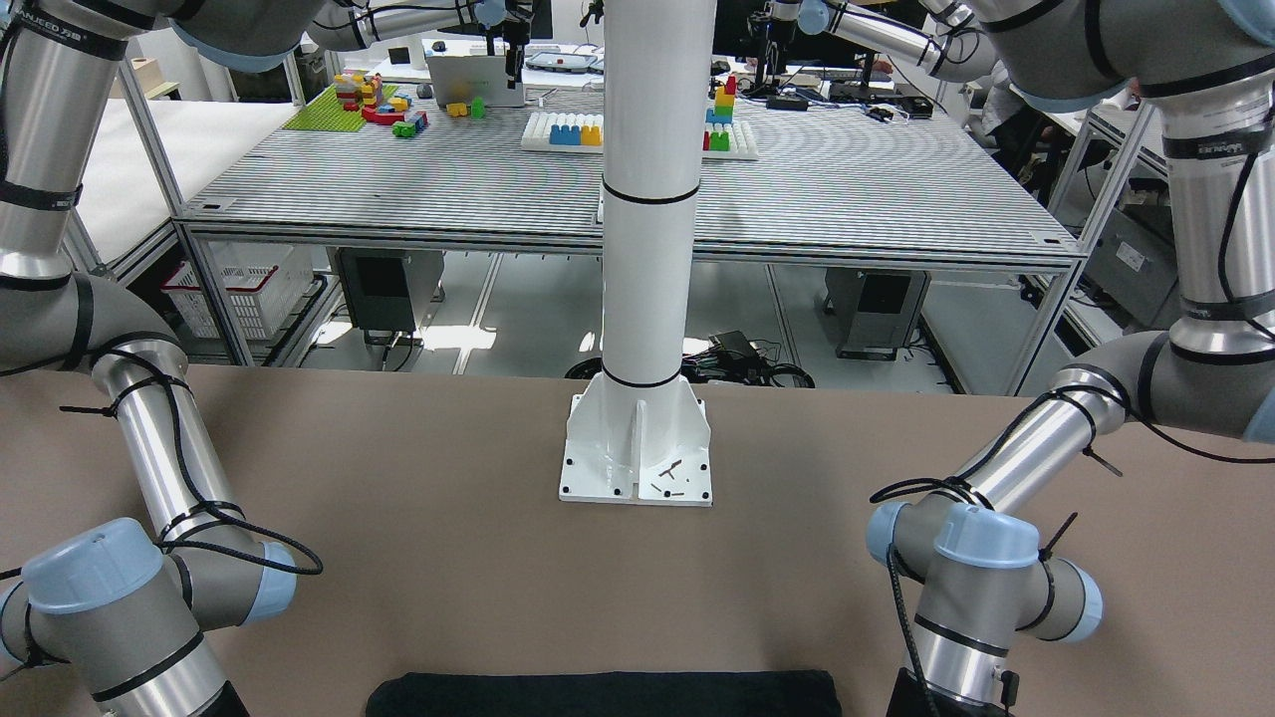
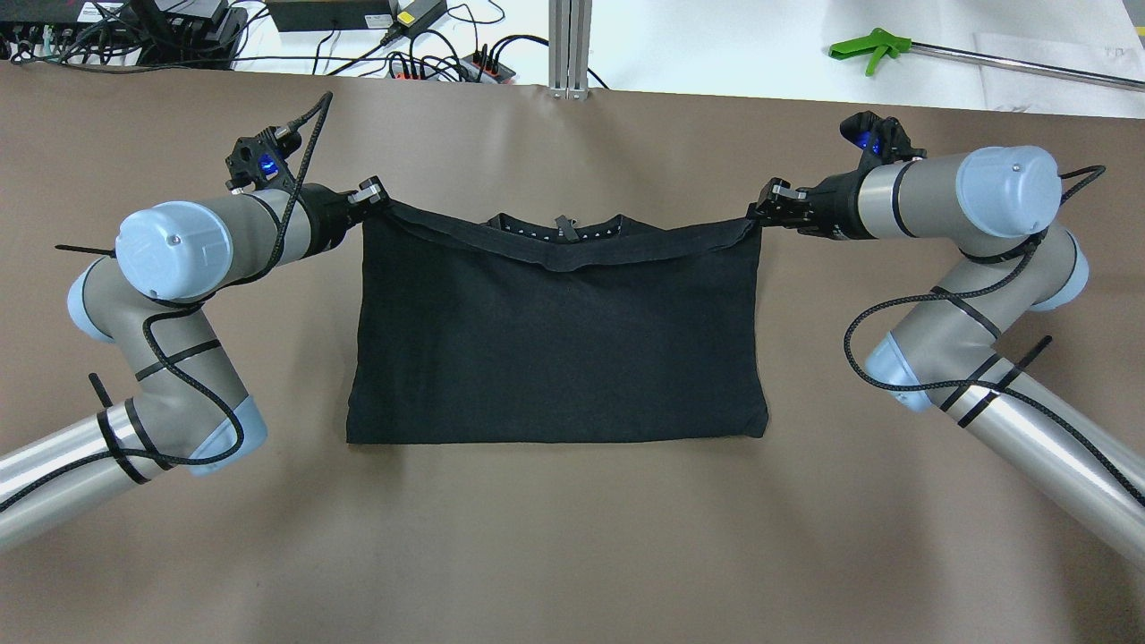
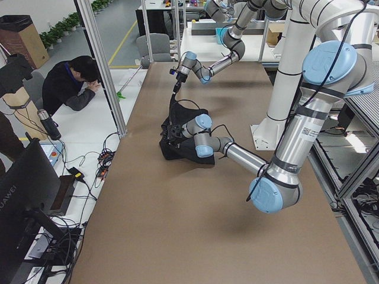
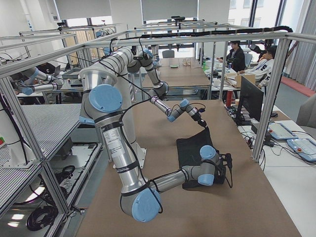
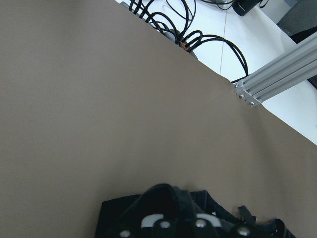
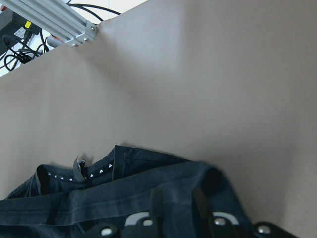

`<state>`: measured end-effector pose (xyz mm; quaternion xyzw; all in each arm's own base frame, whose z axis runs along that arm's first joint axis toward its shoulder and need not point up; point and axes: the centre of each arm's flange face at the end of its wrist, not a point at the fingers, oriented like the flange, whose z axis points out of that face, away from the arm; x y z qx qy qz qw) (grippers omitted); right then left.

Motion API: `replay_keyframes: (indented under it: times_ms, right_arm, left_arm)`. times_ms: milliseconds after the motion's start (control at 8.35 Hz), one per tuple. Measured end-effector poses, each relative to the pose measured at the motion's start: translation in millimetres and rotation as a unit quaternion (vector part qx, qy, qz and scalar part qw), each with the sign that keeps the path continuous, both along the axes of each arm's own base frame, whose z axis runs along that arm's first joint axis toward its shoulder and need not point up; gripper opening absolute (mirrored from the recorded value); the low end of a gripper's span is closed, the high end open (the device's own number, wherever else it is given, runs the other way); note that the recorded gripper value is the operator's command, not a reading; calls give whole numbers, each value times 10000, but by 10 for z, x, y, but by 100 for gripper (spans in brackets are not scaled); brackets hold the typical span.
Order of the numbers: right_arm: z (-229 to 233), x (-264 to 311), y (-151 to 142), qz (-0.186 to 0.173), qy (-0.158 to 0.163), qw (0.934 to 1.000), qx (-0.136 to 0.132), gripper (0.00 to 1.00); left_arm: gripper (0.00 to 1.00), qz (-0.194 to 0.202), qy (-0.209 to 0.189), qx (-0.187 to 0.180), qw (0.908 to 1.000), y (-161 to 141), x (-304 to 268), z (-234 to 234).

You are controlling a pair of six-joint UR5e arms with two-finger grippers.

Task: Fold clothes
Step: 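Lower the hem onto the collar and open both grippers, then withdraw both grippers away from the folded shirt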

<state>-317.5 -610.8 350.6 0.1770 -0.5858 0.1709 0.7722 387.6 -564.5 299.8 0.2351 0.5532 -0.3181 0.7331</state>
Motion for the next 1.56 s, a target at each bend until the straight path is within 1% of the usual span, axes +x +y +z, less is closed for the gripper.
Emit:
replay_keyframes:
  times_ms: [240,479,719,838,1078,1198,1318,1557]
  right_arm:
    - [59,-23,-12,-12,47,10000,-41,94]
    - [102,-33,-13,-23,59,9999,-96,94]
    - [206,-64,96,-130,47,9997,-224,94]
    - [300,-117,243,-301,54,9990,-318,94]
    - [373,-301,695,-737,132,9958,-523,94]
    - [351,-350,919,-879,157,9938,-660,94]
    - [340,-384,1112,-980,193,9914,-843,94]
    - [453,-453,1334,-1091,336,9872,-1113,94]
  left_arm:
    - [94,-43,2,-47,10000,-134,-173,3]
    - [94,87,61,-143,9998,-283,-416,14]
    - [94,145,109,-141,9997,-309,-473,-30]
    - [94,158,133,-123,9997,-307,-479,-61]
    - [94,164,189,-61,9997,-296,-493,-156]
    - [94,163,207,-40,9996,-288,-505,-188]
    - [94,163,223,-20,9996,-279,-515,-214]
    - [94,164,240,1,9996,-268,-522,-241]
